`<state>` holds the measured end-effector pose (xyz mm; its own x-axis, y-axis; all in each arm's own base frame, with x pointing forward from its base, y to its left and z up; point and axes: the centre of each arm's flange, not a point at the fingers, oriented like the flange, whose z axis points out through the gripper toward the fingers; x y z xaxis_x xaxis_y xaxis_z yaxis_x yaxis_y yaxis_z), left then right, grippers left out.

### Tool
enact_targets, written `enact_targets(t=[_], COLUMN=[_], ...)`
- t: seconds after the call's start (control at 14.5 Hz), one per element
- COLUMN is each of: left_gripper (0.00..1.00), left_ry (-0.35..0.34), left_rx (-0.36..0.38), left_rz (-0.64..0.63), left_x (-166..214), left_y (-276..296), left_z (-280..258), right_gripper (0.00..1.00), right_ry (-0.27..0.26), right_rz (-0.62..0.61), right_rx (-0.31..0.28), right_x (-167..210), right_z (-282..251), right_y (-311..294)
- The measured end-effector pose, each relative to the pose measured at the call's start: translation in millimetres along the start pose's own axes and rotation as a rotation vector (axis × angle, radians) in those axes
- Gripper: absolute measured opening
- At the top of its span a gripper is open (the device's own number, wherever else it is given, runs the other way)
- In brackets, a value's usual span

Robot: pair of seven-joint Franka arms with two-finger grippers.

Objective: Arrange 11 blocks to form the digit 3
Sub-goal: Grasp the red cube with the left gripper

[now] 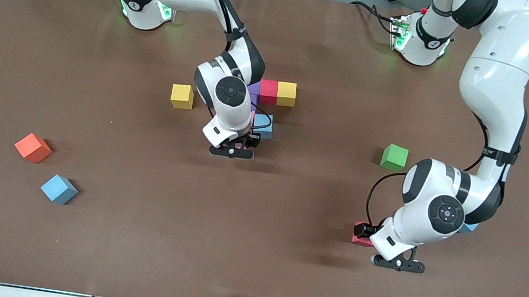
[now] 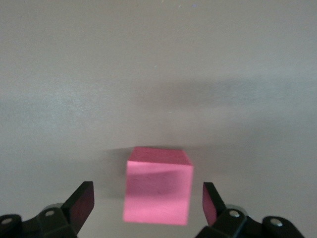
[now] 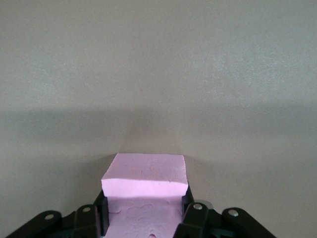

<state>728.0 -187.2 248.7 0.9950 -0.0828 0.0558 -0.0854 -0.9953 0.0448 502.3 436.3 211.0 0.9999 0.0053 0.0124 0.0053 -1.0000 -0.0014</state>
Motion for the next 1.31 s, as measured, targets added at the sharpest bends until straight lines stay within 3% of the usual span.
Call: enact_targets(t=[0.62, 1.31], left_gripper=[0.99, 1.0], left_ry=[-0.025, 0.009], left_rx=[0.013, 0.0], left_rz=[0.039, 0.096], left_x=[0.1, 2.3], left_y=[-3.6, 7.7], left_z=[6.3, 22.6], right_gripper=[0.56, 0.56], right_ry=[-0.012, -0.023], right_rz=[-0.006, -0.008], right_rx=[-0.008, -0.017], right_x=[-5.4, -9.5], right_z=[0.1, 0.3], right_y=[-2.9, -5.1])
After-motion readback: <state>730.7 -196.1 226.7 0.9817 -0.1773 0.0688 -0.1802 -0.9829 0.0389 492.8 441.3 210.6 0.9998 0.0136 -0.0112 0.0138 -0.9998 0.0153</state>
